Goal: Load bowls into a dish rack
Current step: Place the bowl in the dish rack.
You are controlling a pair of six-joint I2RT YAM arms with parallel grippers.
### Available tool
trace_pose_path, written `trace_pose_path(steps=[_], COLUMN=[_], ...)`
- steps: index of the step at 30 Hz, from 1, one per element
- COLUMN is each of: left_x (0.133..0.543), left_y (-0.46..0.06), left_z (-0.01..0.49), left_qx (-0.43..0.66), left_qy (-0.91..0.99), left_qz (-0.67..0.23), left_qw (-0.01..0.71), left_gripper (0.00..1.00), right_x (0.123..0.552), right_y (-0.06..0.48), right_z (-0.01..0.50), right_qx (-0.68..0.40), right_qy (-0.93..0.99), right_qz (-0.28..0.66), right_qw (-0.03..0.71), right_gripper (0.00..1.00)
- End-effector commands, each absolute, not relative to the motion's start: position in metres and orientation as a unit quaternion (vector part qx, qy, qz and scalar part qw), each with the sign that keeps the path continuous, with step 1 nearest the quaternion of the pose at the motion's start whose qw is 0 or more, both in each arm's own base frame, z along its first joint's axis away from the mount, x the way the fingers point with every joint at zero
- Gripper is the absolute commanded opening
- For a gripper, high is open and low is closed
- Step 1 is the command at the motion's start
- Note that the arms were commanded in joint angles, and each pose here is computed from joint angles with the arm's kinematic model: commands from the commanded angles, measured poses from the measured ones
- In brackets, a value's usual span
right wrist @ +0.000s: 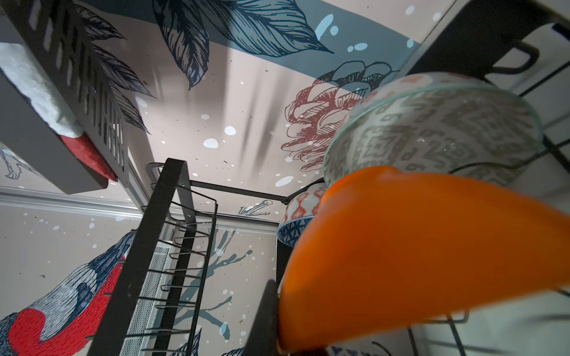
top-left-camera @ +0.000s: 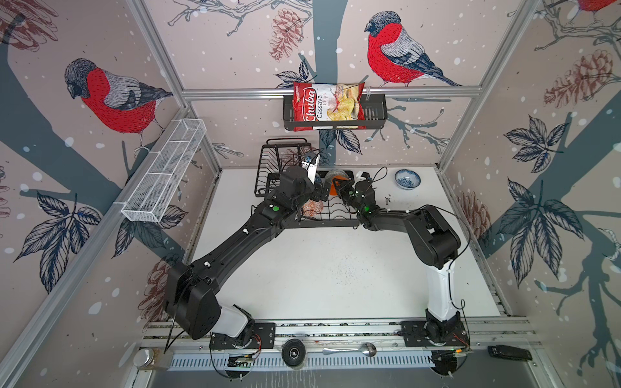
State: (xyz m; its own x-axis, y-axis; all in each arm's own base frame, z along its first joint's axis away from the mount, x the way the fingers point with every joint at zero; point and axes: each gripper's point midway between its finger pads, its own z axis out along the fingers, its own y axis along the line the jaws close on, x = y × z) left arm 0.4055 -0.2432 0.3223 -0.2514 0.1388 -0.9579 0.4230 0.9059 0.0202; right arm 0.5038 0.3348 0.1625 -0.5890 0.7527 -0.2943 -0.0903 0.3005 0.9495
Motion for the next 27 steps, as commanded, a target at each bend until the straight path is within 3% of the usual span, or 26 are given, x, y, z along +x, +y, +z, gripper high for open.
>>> trace_pose_path(steps=[1,27], left_x=[0.406,0.416], left_y=[-0.246,-0.237], left_z=[0.328,0.325], left_qx=[0.178,0.163], left_qy=[0.776,0.782], left_qz=[-0.132,-0.154], left_qw=[0.590,0.582], left_gripper=[0.98,0.98], right_x=[0.511,0.521], right_y=[0.339,0.343], right_z=[0.177,0.126], right_qx=[0.231,0.270], right_qy=[0.677,0.703], right_qz=[0.572,0.548], right_qw=[0.400,0.365], right_gripper=[0.00,0.00])
